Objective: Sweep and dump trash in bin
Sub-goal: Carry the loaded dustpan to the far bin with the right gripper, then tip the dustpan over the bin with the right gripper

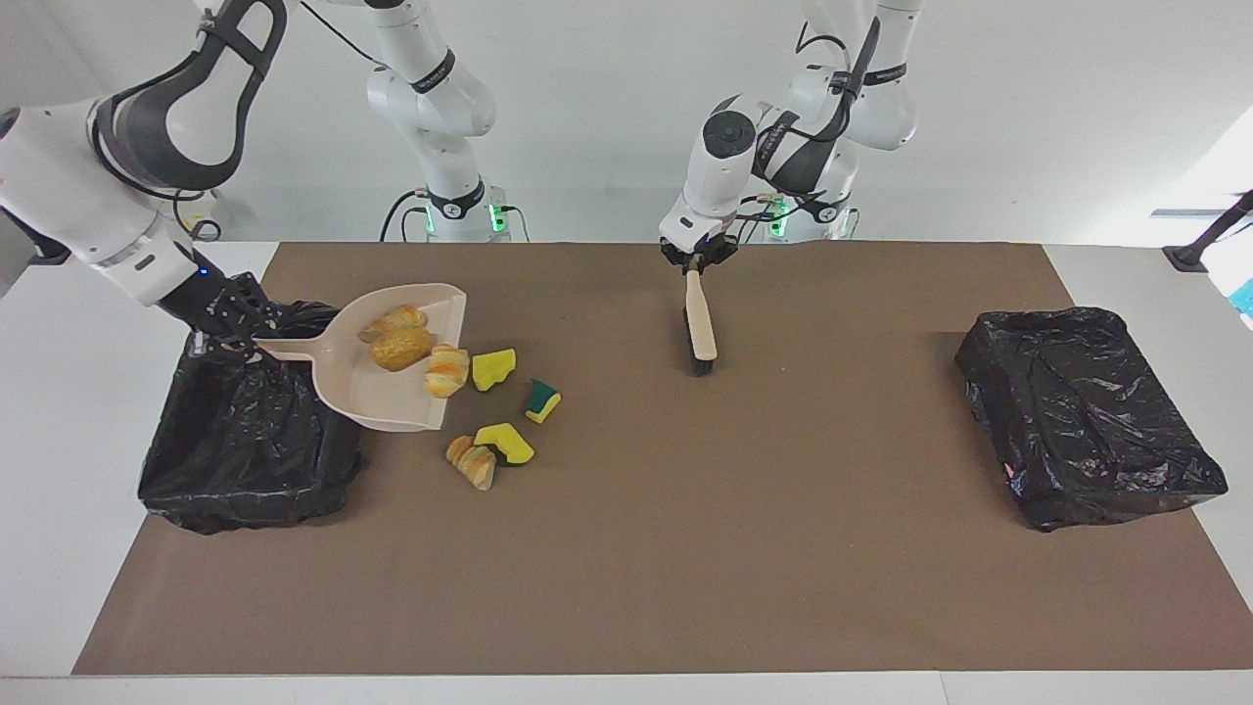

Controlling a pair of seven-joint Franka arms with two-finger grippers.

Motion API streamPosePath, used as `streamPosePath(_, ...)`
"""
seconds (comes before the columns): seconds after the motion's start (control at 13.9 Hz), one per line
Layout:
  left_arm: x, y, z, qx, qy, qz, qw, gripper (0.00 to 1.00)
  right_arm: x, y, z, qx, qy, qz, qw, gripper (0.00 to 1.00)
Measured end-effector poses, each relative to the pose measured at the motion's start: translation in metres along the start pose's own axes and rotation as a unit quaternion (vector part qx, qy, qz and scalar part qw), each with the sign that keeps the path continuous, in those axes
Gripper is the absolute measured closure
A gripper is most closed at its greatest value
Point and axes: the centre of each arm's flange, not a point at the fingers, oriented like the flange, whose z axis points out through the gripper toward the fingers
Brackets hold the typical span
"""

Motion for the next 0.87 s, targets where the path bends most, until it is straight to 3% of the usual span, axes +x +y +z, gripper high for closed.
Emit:
streamPosePath(0.22, 0.020, -0.013, -0.013, -0.014, 0.010, -0.027, 0.999, 0.00, -0.024, 0.007, -0.011, -0.029, -0.078, -0.008, 0.997, 0.68)
streamPosePath(0.36, 0.053, -0.032, -0.044, -0.040, 0.033, -0.064, 0.997, 0.00, -0.025, 0.014, -0.009, -0.030, -0.114, -0.010, 0.993, 0.68)
streamPosePath(0.58, 0.103, -0.079, -0.102, -0.074, 0.070, -0.103, 0.989, 0.00, -0.002, 0.030, -0.007, 0.003, -0.193, -0.012, 0.981, 0.68)
streamPosePath(0.72, 0.126, -0.121, -0.122, -0.076, 0.075, -0.098, 0.989, 0.00, 0.030, 0.045, -0.005, 0.029, -0.245, -0.020, 0.969, 0.68)
streamPosePath(0.87, 0.142, -0.166, -0.125, -0.073, 0.075, -0.076, 0.992, 0.00, 0.045, 0.045, -0.005, 0.060, -0.266, -0.021, 0.962, 0.68)
